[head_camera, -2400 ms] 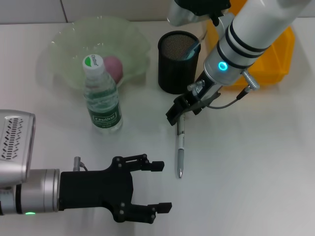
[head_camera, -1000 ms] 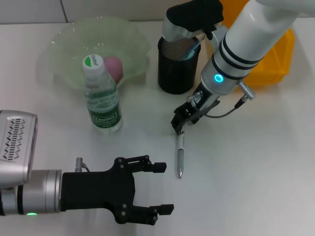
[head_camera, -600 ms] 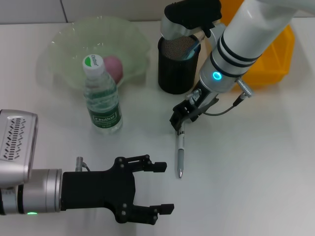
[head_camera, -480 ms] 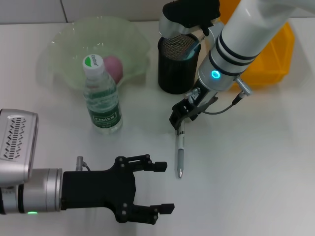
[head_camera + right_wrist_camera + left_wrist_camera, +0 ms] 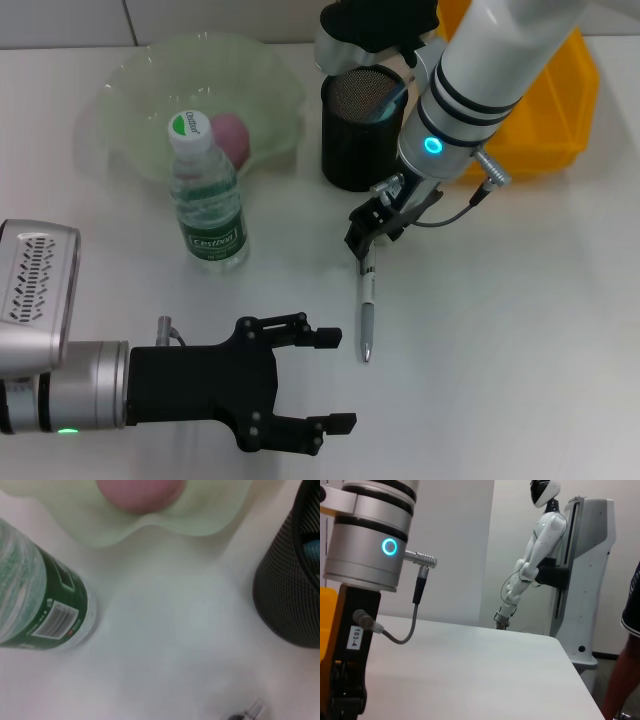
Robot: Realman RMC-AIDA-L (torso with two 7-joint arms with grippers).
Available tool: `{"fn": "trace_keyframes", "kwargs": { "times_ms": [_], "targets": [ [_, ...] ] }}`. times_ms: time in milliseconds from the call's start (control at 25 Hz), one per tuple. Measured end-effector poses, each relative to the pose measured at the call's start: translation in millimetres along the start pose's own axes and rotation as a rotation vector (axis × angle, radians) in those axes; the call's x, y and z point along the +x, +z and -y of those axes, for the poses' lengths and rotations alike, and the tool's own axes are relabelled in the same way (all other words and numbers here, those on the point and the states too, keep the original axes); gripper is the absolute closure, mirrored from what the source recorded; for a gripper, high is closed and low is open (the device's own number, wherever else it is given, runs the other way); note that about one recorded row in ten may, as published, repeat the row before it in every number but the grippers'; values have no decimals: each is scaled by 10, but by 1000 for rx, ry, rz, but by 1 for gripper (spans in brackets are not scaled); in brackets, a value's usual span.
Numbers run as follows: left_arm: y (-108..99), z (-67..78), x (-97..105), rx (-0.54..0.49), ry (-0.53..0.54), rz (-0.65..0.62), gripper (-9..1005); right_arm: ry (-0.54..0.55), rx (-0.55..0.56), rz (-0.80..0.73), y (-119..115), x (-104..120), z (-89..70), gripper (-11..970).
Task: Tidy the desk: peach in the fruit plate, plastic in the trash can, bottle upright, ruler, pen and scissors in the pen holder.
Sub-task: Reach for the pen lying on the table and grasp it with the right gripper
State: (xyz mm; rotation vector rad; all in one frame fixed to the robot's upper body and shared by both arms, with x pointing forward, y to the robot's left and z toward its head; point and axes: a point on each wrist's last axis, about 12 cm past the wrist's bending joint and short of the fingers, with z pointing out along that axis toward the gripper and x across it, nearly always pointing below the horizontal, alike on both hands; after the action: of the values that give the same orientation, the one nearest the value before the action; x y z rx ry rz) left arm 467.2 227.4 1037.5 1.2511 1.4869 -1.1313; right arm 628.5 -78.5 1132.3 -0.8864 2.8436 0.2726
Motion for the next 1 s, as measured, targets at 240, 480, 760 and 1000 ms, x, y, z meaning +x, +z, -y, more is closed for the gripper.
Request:
{"fn": "trace_keyframes", "kwargs": {
  "times_ms": [240,480,760,1000],
  "targets": [
    [13,1,-3,10,2,-4,164,-7,6,0,-9,-15,-9,457],
    [21,18,19,13,0,-4,164,-11,15,-2,11,1,4,459],
    [26,23,28,14,5,-2,164,4,17,-4,43,22,34,461],
    [26,23,27,14,6,-2,164,13,11,7,45,16,42,462]
  ]
}}
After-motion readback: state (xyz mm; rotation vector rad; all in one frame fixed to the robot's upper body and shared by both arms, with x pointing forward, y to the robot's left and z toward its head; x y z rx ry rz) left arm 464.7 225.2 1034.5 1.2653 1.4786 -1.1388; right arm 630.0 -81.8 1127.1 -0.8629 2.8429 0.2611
